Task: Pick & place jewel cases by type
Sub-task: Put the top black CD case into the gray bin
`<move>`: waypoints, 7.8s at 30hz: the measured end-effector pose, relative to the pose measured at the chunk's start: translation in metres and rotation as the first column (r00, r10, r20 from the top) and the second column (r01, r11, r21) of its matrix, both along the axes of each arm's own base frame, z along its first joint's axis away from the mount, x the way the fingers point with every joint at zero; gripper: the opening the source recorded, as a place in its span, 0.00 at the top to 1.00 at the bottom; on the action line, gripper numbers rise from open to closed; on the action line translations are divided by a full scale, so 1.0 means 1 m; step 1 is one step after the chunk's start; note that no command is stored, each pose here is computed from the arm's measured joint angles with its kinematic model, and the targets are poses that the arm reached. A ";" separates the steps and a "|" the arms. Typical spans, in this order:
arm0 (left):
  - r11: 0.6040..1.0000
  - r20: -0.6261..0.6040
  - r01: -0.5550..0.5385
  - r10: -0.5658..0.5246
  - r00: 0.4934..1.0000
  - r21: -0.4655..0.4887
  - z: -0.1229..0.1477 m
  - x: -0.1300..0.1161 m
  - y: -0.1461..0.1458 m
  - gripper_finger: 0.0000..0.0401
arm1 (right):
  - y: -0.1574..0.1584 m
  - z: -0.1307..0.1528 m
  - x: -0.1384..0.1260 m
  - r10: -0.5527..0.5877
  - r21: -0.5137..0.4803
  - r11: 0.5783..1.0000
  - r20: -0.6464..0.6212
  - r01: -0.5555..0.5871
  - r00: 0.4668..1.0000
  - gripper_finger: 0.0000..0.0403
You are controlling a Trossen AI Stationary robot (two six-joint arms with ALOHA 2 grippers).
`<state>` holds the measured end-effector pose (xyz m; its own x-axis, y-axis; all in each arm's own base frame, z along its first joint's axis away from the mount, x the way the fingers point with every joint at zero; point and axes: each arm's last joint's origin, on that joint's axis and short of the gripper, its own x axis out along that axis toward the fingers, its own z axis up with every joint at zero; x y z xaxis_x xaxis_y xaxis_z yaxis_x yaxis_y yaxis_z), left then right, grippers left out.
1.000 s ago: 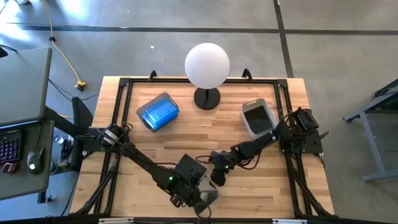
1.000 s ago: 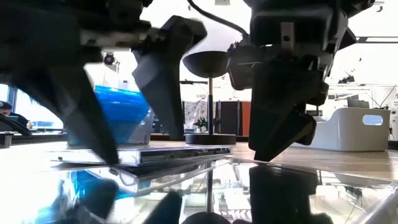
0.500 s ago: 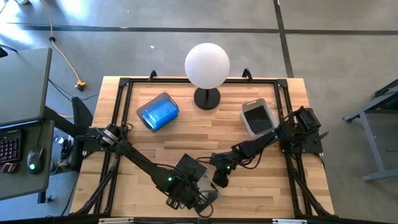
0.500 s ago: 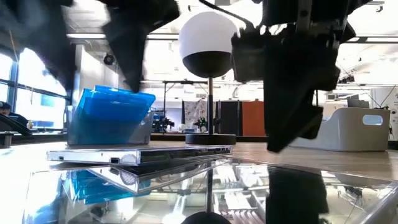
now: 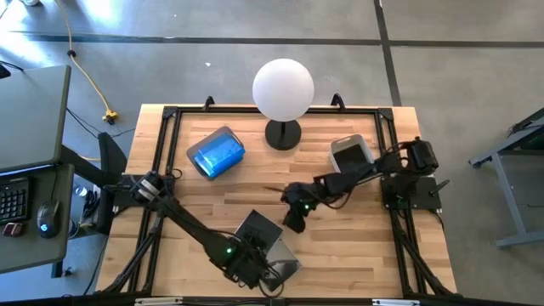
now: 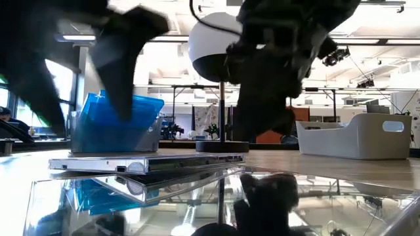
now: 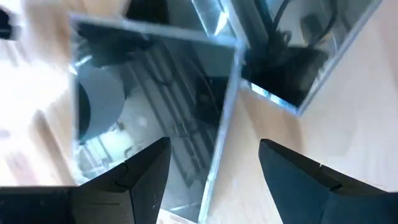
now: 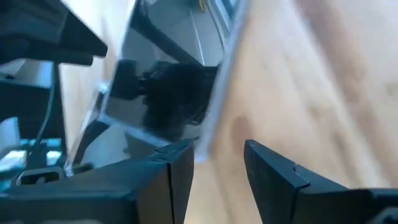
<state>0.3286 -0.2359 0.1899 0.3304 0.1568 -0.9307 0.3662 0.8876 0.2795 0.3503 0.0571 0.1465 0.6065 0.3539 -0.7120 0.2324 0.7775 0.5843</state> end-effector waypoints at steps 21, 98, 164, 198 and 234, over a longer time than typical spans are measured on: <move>0.972 0.063 0.107 -0.123 0.990 0.208 -0.043 0.000 0.026 0.40 | -0.016 -0.047 0.026 0.019 0.291 0.956 0.023 -0.025 1.000 0.62; 0.983 0.643 -0.033 -0.091 0.761 0.179 0.044 0.132 0.152 0.97 | 0.067 0.143 -0.188 -0.093 -0.549 0.812 0.216 0.200 0.972 0.78; 0.903 0.682 -0.001 -0.324 0.655 0.430 -0.023 0.251 0.251 0.55 | 0.093 0.111 -0.225 0.070 -0.825 0.564 0.014 -0.028 0.997 0.78; 0.651 0.340 -0.168 -0.147 0.929 0.740 -0.035 0.231 0.211 0.55 | 0.059 0.063 -0.170 -0.289 -0.910 0.366 -0.310 -0.194 0.906 0.78; 0.619 0.429 -0.770 0.660 0.617 0.156 0.137 -0.045 0.162 0.55 | -0.006 0.141 -0.159 -0.030 -0.899 0.438 -0.023 -0.008 0.999 0.99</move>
